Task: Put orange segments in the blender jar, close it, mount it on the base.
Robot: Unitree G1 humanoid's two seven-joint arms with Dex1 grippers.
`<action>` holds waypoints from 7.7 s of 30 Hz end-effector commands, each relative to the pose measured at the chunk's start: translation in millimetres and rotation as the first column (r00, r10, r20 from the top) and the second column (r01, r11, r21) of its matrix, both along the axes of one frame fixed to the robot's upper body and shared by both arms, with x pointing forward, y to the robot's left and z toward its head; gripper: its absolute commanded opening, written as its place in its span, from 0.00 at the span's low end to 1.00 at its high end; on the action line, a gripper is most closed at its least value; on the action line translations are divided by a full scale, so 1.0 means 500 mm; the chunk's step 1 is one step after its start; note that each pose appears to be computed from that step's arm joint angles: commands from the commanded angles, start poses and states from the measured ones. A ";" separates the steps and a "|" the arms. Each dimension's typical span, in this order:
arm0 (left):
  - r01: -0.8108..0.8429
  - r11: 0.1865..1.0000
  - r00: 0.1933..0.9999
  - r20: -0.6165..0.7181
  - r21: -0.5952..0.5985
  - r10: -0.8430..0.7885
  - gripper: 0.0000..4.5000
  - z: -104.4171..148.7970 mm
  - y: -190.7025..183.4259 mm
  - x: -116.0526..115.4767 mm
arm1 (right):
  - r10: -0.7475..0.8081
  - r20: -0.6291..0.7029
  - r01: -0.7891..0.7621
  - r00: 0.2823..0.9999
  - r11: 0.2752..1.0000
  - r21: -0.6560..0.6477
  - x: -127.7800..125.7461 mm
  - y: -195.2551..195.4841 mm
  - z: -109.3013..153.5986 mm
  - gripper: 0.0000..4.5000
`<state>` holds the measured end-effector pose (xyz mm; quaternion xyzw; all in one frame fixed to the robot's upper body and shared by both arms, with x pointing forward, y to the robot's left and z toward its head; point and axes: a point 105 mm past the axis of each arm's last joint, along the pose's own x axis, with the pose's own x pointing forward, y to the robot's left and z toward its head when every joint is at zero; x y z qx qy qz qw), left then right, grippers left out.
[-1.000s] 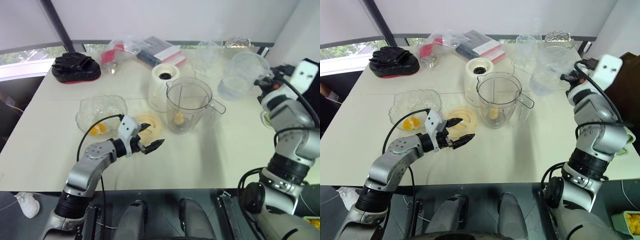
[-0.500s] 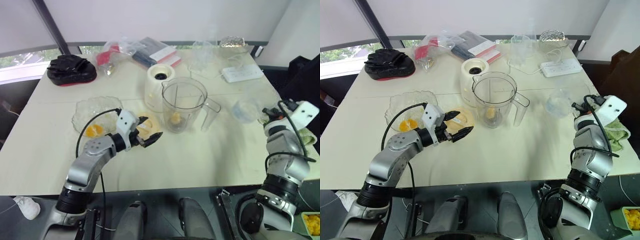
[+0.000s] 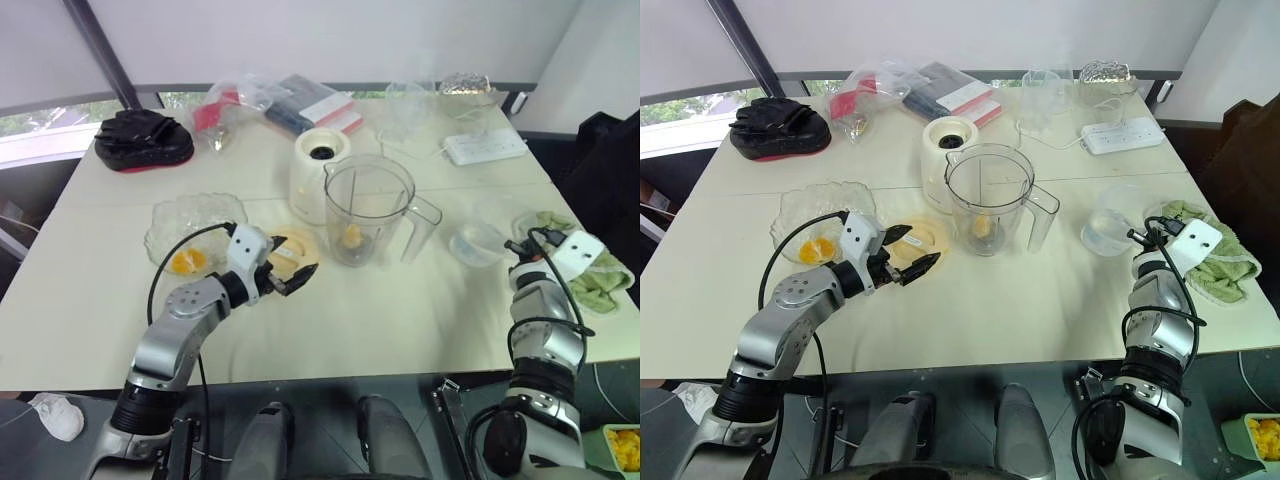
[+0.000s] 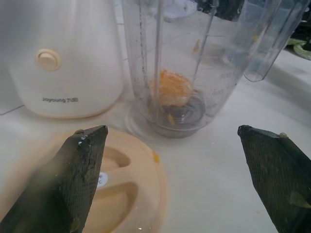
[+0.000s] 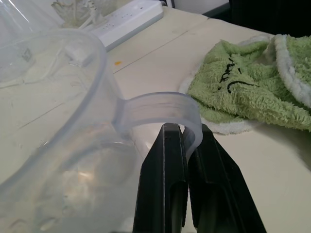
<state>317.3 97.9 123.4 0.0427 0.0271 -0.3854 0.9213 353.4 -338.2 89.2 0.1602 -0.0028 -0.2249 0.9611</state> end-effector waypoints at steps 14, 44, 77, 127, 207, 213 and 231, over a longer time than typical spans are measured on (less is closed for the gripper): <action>-0.021 1.000 0.998 0.054 0.001 0.021 1.00 0.020 0.007 -0.012 | 0.018 -0.037 -0.022 0.999 0.994 -0.108 -0.041 -0.007 0.006 0.99; 0.206 0.894 0.962 0.085 0.399 -0.259 1.00 0.080 0.106 0.060 | 0.839 -0.308 -0.894 0.447 0.431 -0.123 -0.250 0.282 0.159 0.99; 0.489 0.291 0.819 -0.317 0.822 -0.479 1.00 -0.005 0.005 0.184 | 0.825 -0.289 -0.870 0.487 0.429 -0.241 -0.259 0.359 0.174 0.99; 0.463 0.355 0.856 -0.306 0.812 -0.416 0.06 0.009 -0.003 0.198 | 0.759 -0.281 -0.804 0.587 0.509 -0.307 -0.206 0.326 0.185 1.00; 0.501 0.369 0.725 -0.147 0.783 -0.672 0.06 0.367 0.046 0.105 | 0.357 -0.082 -0.365 0.931 0.882 -0.299 -0.003 0.354 0.129 0.21; 0.461 0.307 0.720 -0.149 0.832 -0.678 0.06 0.390 -0.024 0.129 | 0.337 -0.066 -0.341 0.939 0.895 -0.289 -0.007 0.356 0.121 0.21; 0.305 0.318 0.773 -0.039 0.898 -0.634 0.06 0.375 -0.156 0.170 | 0.228 -0.059 -0.235 0.972 0.930 -0.284 -0.059 0.332 0.111 0.21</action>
